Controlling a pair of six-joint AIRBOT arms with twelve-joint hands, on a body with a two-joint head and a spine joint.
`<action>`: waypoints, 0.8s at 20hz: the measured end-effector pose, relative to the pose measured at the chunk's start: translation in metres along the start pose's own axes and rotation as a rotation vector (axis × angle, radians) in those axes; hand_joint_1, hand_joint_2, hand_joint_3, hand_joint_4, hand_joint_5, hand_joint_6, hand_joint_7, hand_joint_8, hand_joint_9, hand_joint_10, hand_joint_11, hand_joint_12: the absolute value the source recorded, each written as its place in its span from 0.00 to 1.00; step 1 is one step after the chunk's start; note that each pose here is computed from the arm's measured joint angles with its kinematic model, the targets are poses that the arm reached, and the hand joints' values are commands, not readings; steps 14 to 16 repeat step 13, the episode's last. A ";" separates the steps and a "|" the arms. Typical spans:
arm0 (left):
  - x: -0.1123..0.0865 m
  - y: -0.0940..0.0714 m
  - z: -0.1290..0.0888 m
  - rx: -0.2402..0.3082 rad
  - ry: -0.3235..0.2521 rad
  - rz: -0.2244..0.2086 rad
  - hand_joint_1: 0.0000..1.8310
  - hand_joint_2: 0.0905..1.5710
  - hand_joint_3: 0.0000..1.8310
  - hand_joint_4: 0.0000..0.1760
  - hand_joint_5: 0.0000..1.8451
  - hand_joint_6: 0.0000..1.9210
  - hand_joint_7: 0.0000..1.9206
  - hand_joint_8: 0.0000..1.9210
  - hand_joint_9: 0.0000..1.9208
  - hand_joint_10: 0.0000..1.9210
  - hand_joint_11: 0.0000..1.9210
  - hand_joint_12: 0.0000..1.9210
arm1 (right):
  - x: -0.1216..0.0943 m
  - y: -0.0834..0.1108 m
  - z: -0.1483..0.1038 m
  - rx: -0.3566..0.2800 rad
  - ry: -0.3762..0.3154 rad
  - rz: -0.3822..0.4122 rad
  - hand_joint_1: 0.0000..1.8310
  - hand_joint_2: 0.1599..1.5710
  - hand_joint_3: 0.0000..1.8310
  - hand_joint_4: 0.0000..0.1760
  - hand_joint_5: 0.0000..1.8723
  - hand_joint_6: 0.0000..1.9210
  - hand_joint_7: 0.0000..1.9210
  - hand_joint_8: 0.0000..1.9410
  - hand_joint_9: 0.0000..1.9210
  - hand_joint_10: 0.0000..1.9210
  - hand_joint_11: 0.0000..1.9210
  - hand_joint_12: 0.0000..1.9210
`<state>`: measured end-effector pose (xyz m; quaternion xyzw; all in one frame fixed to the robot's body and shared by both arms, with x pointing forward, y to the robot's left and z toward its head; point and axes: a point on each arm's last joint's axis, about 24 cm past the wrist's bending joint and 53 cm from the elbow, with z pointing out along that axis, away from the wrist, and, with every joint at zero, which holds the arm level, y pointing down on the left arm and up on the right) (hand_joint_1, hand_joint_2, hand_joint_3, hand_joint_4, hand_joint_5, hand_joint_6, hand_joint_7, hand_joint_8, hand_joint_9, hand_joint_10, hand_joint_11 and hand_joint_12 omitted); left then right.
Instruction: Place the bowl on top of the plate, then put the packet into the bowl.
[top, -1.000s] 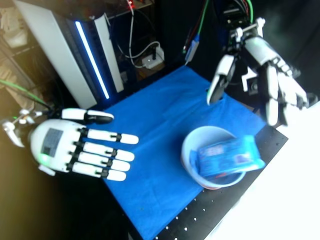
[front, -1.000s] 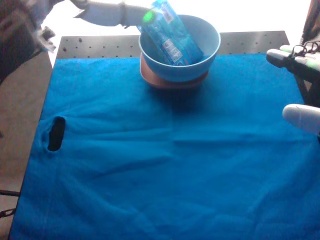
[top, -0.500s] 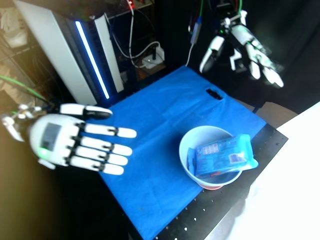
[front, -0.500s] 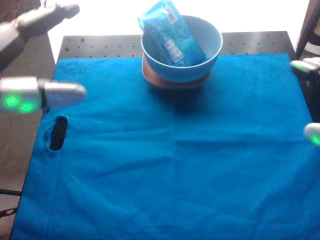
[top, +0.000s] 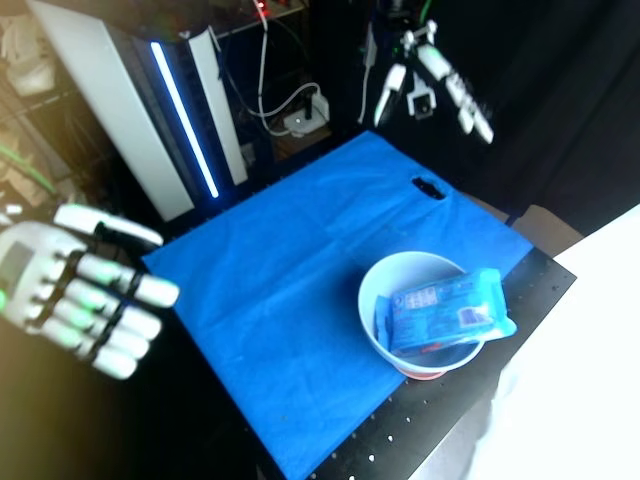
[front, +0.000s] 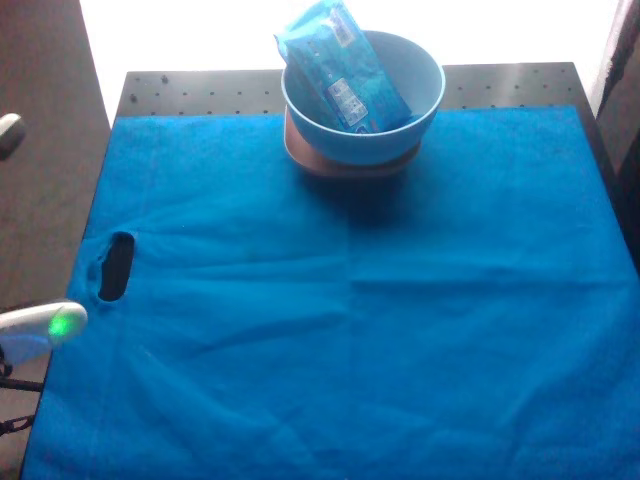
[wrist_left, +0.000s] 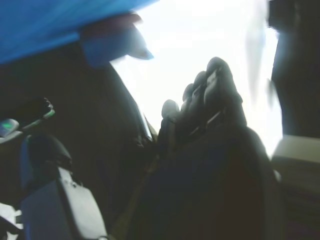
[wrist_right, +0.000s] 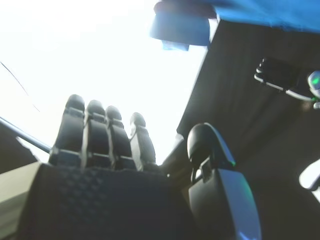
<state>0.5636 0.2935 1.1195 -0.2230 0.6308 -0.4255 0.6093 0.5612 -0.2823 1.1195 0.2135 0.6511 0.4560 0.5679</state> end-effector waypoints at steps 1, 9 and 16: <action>0.003 0.001 -0.001 -0.002 0.004 -0.004 0.38 0.48 0.00 0.72 0.02 0.00 0.00 0.00 0.00 0.00 0.00 0.00 | -0.002 -0.002 -0.002 0.008 -0.006 -0.004 0.10 0.82 0.00 0.93 0.03 0.00 0.03 0.00 0.00 0.00 0.00 0.00; 0.009 0.008 -0.003 -0.017 0.002 -0.044 0.37 0.50 0.00 0.81 0.00 0.00 0.00 0.00 0.00 0.00 0.00 0.00 | -0.012 -0.008 -0.003 0.025 -0.037 -0.016 0.14 0.81 0.00 0.89 0.03 0.00 0.01 0.00 0.00 0.00 0.00 0.00; 0.012 0.003 0.003 0.007 -0.005 -0.070 0.35 0.47 0.00 0.66 0.00 0.00 0.00 0.00 0.00 0.00 0.02 0.01 | -0.020 -0.009 0.000 0.020 -0.058 -0.028 0.14 0.84 0.00 0.89 0.02 0.00 0.00 0.00 0.00 0.00 0.00 0.00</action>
